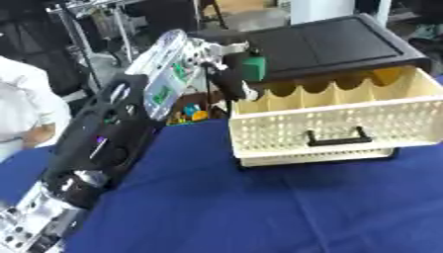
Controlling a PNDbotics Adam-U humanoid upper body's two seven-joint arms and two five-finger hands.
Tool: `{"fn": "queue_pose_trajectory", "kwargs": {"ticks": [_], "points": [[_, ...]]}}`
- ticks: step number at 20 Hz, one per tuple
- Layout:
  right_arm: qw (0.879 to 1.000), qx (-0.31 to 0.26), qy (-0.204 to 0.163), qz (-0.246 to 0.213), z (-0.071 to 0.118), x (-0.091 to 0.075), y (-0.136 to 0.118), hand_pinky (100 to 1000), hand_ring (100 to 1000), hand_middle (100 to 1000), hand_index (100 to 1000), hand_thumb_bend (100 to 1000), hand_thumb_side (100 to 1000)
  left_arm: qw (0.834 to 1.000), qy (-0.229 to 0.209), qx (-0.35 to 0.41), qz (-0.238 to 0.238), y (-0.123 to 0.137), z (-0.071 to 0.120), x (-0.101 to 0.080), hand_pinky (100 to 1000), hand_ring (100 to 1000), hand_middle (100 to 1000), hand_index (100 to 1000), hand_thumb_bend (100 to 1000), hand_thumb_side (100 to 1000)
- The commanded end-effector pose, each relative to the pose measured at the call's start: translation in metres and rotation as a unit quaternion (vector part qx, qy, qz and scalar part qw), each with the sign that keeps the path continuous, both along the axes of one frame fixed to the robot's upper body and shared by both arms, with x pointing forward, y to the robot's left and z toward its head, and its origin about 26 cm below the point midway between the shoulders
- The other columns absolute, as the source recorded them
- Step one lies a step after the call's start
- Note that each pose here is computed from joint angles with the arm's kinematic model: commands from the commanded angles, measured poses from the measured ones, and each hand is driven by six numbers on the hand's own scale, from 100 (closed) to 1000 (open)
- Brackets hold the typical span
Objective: Pick up objects from table and place into drawer.
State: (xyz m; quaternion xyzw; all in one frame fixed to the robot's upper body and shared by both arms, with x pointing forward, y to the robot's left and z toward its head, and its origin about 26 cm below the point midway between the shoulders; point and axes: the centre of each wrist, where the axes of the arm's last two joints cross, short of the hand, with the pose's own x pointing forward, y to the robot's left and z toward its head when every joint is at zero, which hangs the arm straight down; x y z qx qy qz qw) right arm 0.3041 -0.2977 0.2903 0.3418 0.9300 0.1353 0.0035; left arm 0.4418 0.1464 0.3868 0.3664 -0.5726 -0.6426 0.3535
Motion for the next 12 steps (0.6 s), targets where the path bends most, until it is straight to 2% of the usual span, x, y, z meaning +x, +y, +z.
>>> {"fn": "queue_pose_trajectory", "kwargs": {"ticks": [1,4,12], "points": [[1.0,-0.002,-0.019,0.004,0.0079,-0.0038,-0.0004,330,471,435,721,146,744,1.0,-0.009,0.007,0.005,0.003,0.0092,-0.0026,705,893,862,981,375,382],[1.0,-0.002,-0.019,0.004,0.0079,-0.0039,-0.0005,330,471,435,720,146,744,1.0,-0.009,0.012,0.003,0.0025,0.0091,-0.0027,719,900,857,967,479,462],[1.0,0.001,-0.013,0.003,0.005,-0.0037,-0.0008,331,473,436,721,146,745,1.0,-0.022,0.008,-0.002,-0.0002,0.0164,-0.0076,713,888,822,919,385,453]]}}
